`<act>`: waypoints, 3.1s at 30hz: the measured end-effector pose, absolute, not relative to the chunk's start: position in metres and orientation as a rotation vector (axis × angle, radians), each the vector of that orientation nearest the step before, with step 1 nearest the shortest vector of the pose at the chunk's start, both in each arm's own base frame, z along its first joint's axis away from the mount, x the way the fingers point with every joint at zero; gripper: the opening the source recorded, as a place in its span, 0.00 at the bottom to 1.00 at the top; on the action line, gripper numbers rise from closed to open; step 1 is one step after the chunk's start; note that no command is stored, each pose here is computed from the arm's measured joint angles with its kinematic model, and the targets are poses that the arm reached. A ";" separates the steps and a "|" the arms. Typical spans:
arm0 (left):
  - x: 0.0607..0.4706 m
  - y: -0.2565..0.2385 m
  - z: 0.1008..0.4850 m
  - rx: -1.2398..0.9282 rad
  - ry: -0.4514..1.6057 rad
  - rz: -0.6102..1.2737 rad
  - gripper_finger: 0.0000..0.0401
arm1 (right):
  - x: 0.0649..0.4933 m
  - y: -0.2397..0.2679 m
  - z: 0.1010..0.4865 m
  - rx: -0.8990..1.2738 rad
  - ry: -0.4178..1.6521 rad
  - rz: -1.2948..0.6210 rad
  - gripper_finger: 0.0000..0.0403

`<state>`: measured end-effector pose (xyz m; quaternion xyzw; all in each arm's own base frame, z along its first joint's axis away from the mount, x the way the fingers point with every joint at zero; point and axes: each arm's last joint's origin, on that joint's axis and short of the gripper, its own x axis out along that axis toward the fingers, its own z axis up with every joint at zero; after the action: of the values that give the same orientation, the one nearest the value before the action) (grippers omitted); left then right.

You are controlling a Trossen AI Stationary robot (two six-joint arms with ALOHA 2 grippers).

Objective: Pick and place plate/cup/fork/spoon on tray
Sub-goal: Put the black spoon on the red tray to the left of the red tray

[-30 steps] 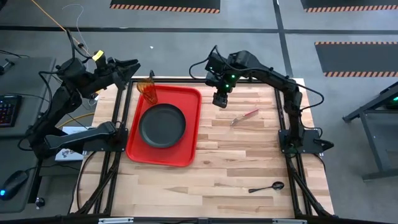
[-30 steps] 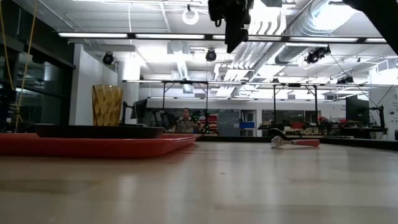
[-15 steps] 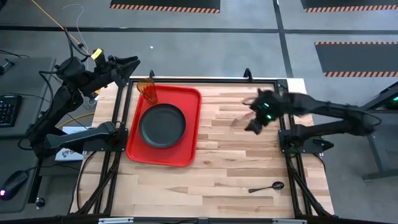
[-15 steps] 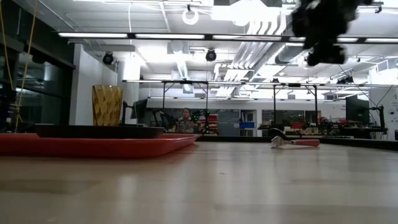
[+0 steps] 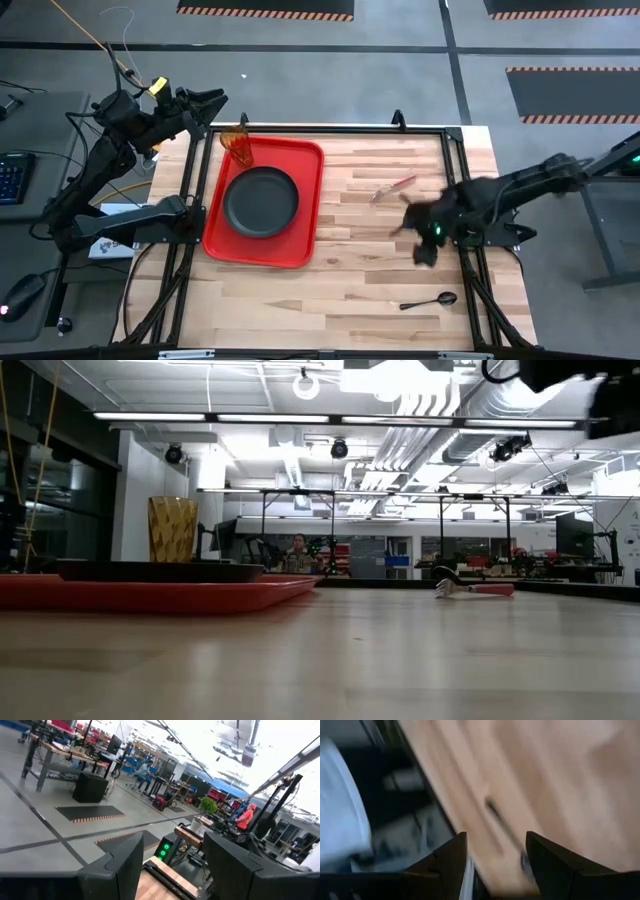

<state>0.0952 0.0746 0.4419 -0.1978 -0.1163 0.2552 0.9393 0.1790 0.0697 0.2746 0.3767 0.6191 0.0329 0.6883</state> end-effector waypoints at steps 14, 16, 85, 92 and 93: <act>0.096 0.075 0.442 -0.324 -0.210 0.517 0.49 | 0.188 0.154 0.198 0.803 1.908 -0.270 0.48; 0.096 0.075 0.442 -0.324 -0.209 0.516 0.49 | 0.190 0.156 0.188 0.790 1.944 -0.330 0.48; 0.096 0.075 0.441 -0.360 -0.214 0.507 0.49 | 0.162 0.164 0.130 0.773 1.945 -0.287 0.01; 0.096 0.075 0.441 -0.359 -0.214 0.507 0.49 | 0.169 0.167 0.148 0.779 1.844 -0.215 0.00; 0.096 0.075 0.441 -0.360 -0.214 0.507 0.49 | 0.169 0.166 0.153 0.781 1.811 -0.209 0.00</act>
<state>0.0961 0.0745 0.4412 -0.1766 -0.1051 0.2489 0.9465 0.1691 0.1661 0.1532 0.3298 0.7641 -0.0884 0.5473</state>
